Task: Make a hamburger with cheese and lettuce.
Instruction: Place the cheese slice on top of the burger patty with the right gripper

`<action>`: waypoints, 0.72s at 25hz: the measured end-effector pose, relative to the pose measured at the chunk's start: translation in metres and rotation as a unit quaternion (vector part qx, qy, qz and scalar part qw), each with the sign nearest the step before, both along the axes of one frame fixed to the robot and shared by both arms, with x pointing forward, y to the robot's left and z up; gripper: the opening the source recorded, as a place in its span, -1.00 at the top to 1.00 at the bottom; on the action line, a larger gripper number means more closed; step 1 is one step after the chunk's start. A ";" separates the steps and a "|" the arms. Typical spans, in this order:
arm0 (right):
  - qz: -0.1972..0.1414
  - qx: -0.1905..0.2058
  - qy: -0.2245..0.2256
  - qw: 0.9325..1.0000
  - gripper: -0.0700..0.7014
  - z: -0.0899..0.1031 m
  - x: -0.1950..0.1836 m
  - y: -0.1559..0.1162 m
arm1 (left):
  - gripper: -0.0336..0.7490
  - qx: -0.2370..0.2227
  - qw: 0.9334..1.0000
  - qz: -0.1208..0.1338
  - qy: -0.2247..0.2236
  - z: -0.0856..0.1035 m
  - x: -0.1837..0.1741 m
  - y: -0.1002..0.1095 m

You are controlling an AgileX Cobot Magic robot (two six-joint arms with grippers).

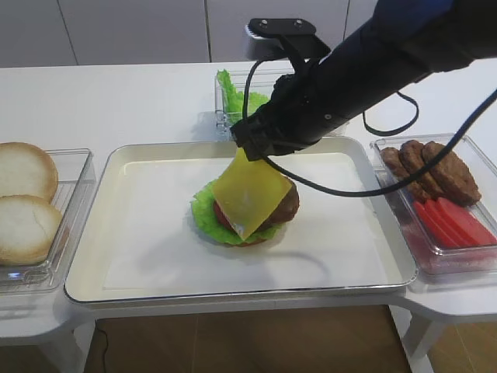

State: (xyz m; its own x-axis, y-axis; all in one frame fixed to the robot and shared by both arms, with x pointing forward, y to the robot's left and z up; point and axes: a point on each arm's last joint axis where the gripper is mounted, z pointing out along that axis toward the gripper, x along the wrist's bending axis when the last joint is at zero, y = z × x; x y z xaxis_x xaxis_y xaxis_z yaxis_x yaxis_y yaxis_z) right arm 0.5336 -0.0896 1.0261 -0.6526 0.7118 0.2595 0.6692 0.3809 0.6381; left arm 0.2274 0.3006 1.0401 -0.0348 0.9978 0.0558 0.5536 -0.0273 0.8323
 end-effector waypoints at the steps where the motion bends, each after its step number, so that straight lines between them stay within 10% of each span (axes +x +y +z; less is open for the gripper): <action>1: 0.000 -0.002 -0.001 1.000 0.81 -0.001 0.000 0.000 | -0.35 0.000 1.000 0.000 0.000 0.000 0.000 0.000; 18: 0.000 -0.023 -0.012 1.000 0.81 -0.012 0.007 0.000 | -0.35 0.000 1.000 0.000 0.000 0.000 0.000 0.000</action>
